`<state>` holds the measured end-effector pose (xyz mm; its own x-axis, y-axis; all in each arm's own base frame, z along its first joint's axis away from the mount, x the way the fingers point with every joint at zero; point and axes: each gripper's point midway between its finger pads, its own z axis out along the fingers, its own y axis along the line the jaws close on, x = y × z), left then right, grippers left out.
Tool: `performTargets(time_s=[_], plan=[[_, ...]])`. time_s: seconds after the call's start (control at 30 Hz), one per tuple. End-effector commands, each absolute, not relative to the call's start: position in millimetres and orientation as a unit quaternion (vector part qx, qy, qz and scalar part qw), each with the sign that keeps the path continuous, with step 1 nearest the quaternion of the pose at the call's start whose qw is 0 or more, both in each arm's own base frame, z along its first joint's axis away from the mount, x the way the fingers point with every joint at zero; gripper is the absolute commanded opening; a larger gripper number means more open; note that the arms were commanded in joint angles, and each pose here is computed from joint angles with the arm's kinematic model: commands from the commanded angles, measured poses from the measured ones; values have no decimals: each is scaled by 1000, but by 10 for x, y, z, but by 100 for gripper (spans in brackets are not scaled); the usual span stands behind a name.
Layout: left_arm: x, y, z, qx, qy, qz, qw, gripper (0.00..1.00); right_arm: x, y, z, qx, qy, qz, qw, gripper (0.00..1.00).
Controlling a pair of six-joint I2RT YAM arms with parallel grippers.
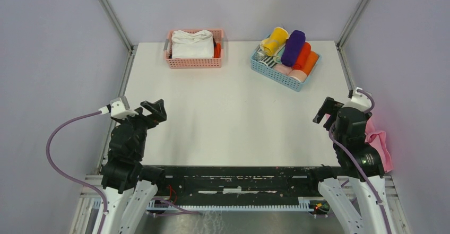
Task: Roll the towels
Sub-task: Reset both arms
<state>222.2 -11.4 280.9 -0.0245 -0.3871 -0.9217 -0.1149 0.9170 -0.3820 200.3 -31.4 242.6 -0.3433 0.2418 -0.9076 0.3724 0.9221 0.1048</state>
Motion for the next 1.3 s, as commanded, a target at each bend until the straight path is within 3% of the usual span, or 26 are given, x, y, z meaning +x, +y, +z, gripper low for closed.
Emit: performTargets(time_s=[0.0,1.27], plan=[[2255,-80,2896,-165,698,-84,692,99,2071,-288,2490,194,809,-49,552,100],[2324,-234,2792,-131,713,-102,682,99,2112,-166,2406,153,828,-33,538,100]])
